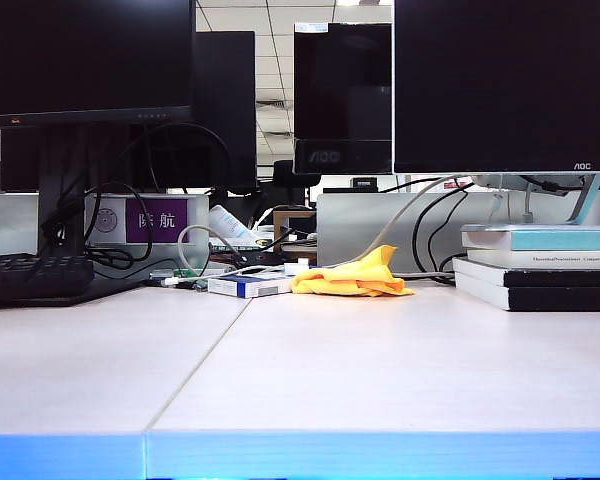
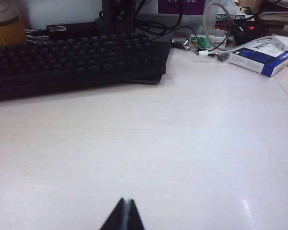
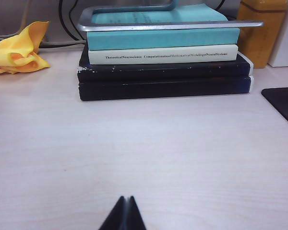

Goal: Wipe the table from front to back using the rag.

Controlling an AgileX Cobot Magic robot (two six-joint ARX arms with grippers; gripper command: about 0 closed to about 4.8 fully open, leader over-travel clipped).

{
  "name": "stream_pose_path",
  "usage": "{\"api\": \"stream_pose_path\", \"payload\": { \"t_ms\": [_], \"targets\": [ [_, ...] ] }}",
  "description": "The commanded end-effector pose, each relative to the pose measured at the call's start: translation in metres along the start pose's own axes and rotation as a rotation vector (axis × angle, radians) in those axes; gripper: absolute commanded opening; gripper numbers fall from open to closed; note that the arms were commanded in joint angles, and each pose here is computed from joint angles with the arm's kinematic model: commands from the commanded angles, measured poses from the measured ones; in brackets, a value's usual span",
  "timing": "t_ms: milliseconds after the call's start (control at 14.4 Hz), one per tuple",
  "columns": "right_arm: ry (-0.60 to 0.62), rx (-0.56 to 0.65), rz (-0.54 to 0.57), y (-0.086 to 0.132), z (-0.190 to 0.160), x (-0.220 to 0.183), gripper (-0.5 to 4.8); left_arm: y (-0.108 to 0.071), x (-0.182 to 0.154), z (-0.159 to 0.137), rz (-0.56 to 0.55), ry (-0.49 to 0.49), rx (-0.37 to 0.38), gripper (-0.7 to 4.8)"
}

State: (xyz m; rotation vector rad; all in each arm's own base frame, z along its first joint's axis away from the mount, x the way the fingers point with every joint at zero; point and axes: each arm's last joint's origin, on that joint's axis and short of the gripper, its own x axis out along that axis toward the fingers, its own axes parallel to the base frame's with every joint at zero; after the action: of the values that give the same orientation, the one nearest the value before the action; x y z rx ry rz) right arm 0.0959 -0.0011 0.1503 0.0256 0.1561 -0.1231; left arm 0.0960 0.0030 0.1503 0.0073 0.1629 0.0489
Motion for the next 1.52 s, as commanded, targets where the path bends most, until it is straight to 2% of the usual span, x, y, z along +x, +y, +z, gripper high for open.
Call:
{"api": "stream_pose_path", "payload": {
  "t_ms": [69,208,346,415,554,692,969,1108,1315,1384,1454,1523],
  "targets": [
    [0.000,0.015,0.000,0.000,-0.002,0.001,-0.01,0.000,0.000,-0.003,-0.003,0.020,0.000,-0.05],
    [-0.001,0.015,0.001,0.000,-0.001,0.001,-0.01,0.000,0.000,-0.002,-0.003,0.019,0.000,-0.05],
    [-0.042,0.022,0.003,0.000,0.008,-0.002,-0.01,0.000,-0.001,0.002,0.000,-0.013,-0.101,-0.05],
    [-0.069,0.032,-0.009,0.000,0.016,-0.005,-0.01,0.000,-0.003,0.011,-0.004,-0.064,-0.149,-0.05],
    [-0.125,0.056,-0.053,-0.002,0.037,-0.013,-0.01,0.001,-0.011,0.036,-0.014,-0.173,-0.188,-0.05],
    [-0.172,0.068,-0.079,-0.003,0.055,-0.020,-0.01,0.002,-0.021,0.060,0.002,-0.257,-0.192,-0.05],
    [-0.219,0.080,-0.101,-0.004,0.100,-0.030,-0.01,0.003,-0.034,0.122,0.003,-0.341,-0.234,-0.05],
    [-0.243,0.085,-0.098,-0.002,0.126,-0.028,-0.01,0.002,-0.032,0.157,-0.036,-0.344,-0.228,-0.05],
    [-0.312,0.090,-0.026,0.003,0.168,-0.019,-0.01,-0.002,-0.025,0.208,-0.191,-0.318,-0.197,-0.05],
    [-0.307,0.088,-0.019,0.005,0.181,-0.010,-0.01,-0.004,-0.021,0.224,-0.249,-0.288,-0.189,-0.05],
    [-0.279,0.077,0.039,0.012,0.198,0.006,-0.01,-0.009,-0.013,0.242,-0.303,-0.221,-0.188,-0.05],
    [-0.260,0.070,0.088,0.019,0.208,0.019,-0.01,-0.016,-0.005,0.253,-0.346,-0.181,-0.153,-0.05]
  ]
}}
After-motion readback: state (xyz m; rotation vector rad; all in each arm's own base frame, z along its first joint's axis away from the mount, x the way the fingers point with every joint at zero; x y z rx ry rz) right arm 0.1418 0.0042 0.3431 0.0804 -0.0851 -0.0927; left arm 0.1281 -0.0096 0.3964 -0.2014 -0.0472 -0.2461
